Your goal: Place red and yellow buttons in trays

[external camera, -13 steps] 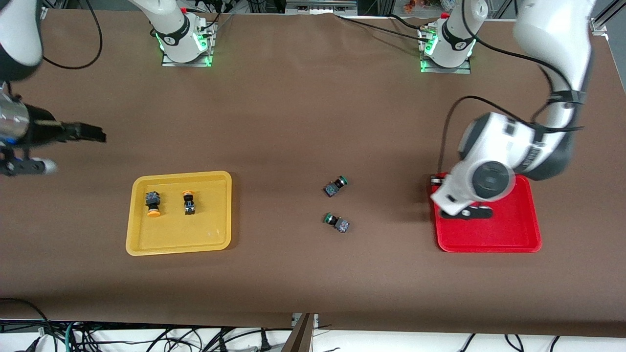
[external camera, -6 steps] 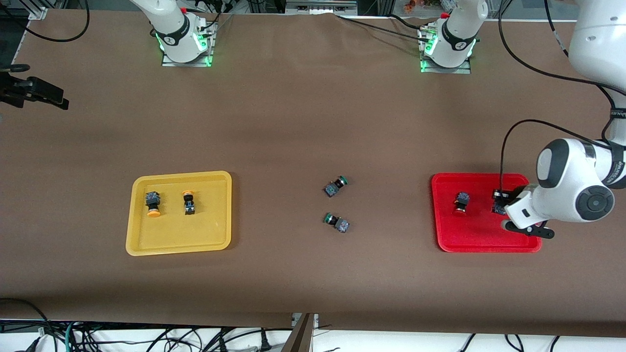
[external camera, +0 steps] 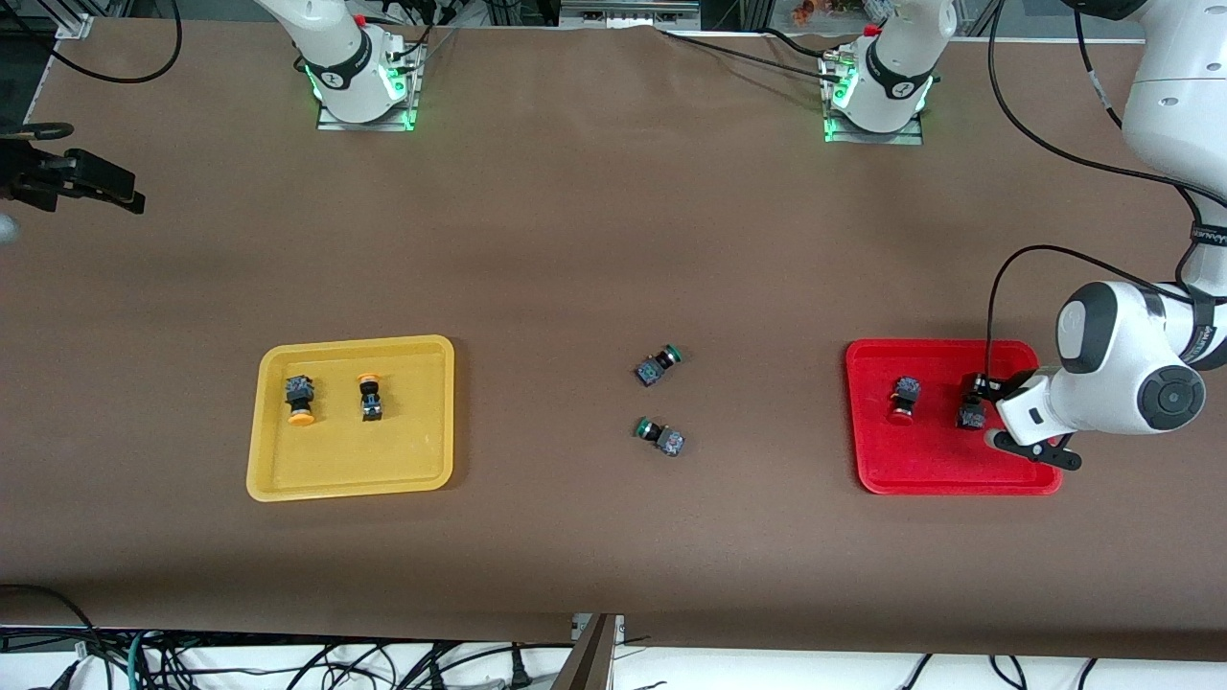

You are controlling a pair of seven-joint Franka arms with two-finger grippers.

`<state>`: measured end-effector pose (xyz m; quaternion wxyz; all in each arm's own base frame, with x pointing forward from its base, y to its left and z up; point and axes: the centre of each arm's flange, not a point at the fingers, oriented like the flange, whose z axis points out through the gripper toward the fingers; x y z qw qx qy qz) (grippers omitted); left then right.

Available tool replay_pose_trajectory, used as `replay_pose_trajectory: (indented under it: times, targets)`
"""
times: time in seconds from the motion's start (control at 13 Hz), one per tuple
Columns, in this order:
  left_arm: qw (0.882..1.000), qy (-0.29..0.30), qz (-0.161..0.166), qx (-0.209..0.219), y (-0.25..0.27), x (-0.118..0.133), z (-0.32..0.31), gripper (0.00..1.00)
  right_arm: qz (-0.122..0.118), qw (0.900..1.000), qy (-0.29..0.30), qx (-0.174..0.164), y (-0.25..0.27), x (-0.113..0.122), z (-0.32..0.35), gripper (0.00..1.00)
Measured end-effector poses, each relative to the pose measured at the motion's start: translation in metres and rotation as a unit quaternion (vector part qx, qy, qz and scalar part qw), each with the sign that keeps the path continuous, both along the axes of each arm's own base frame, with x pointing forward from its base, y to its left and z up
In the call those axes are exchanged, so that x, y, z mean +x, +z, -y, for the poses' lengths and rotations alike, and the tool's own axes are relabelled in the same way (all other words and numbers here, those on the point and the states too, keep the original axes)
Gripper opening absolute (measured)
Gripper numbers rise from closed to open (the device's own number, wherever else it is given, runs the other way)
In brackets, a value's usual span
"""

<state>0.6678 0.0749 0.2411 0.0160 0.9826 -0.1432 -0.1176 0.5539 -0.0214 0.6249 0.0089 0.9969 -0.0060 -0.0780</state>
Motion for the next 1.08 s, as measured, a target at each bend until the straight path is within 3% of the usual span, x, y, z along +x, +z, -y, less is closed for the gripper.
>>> replay_pose_trajectory:
  times: [0.15, 0.38, 0.54, 0.69, 0.92, 1.08]
  targets:
    - [1.0, -0.009, 0.017, 0.007, 0.054, 0.006, 0.014, 0.99, -0.005, 1.0, 0.0, 0.0, -0.003, -0.001, 0.0, 1.0]
    - [0.998, -0.015, 0.056, 0.039, 0.192, -0.009, 0.059, 1.0, -0.012, 1.0, 0.0, 0.001, -0.006, -0.002, 0.0, 1.0]
    - [0.994, -0.004, 0.083, 0.071, 0.284, -0.039, 0.094, 1.0, -0.014, 1.0, 0.0, 0.001, -0.007, -0.002, 0.0, 1.0]
    - [0.992, 0.008, 0.087, 0.093, 0.354, -0.069, 0.108, 1.0, -0.014, 1.0, 0.0, 0.001, -0.007, -0.002, 0.0, 1.0]
    - [0.988, 0.082, 0.089, 0.095, 0.373, -0.076, 0.098, 1.0, -0.014, 1.0, 0.001, 0.001, -0.007, -0.002, -0.001, 1.0]
    - [0.981, 0.128, 0.115, 0.084, 0.363, -0.068, 0.089, 1.0, -0.014, 1.0, 0.001, 0.001, -0.007, -0.002, -0.001, 1.0]
